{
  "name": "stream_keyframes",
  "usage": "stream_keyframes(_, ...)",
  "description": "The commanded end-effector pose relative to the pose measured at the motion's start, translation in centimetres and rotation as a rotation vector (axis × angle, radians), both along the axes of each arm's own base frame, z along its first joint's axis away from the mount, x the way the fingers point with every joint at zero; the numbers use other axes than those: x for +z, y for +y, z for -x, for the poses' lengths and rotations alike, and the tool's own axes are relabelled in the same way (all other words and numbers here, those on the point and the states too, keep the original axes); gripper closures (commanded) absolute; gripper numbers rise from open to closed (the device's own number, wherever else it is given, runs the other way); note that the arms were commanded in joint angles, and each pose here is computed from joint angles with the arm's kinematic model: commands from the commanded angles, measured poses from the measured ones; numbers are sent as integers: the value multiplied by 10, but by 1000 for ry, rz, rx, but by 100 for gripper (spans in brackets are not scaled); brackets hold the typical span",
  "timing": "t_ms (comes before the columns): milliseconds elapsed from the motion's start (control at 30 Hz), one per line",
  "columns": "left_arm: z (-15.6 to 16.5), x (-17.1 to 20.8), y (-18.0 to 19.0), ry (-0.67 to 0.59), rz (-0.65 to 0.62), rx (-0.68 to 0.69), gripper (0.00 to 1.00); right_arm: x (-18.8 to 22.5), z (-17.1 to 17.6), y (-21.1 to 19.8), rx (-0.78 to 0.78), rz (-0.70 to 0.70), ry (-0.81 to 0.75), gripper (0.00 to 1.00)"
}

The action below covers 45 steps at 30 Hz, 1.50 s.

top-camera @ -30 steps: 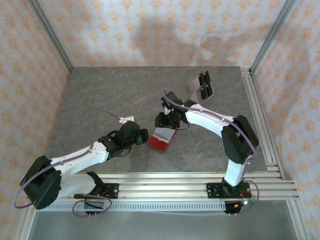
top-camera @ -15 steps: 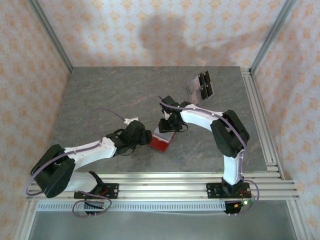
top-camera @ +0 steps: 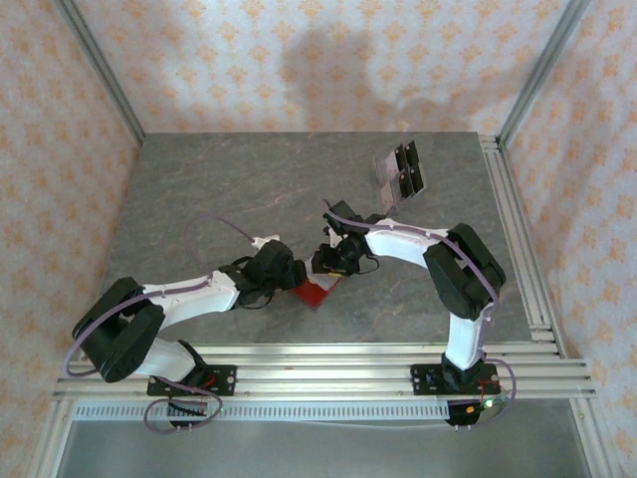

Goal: Put the credit cards into the card holder
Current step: Rotate the card holder at the center of the table.

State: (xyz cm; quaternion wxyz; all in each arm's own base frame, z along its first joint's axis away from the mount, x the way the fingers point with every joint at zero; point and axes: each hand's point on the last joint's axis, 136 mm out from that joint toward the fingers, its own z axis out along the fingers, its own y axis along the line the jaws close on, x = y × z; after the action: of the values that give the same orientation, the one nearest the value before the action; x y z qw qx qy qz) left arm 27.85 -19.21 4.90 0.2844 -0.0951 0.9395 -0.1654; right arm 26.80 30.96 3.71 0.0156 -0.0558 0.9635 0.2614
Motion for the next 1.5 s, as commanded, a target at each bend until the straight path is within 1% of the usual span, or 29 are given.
stream_keyframes(0,-12,24,-5,-84,45,3,26,13,6,15,-31,-85,23,55)
stream_keyframes(200,-5,24,0,-93,70,19,26,12,8,26,-64,-140,55,56)
stream_keyframes(500,12,15,29,-103,55,118,27,12,8,33,-119,-149,59,56)
stream_keyframes(667,9,7,23,-89,57,104,28,10,5,35,-146,-146,56,56)
stream_keyframes(900,-9,0,12,-105,44,85,28,5,2,36,-185,-144,59,56)
stream_keyframes(1067,-28,1,12,-126,58,99,28,2,1,36,-196,-135,62,56)
stream_keyframes(1300,-63,12,11,-150,73,91,29,-3,-6,41,-222,-142,64,56)
stream_keyframes(1467,-66,31,26,-186,78,116,28,3,-12,48,-239,-173,66,56)
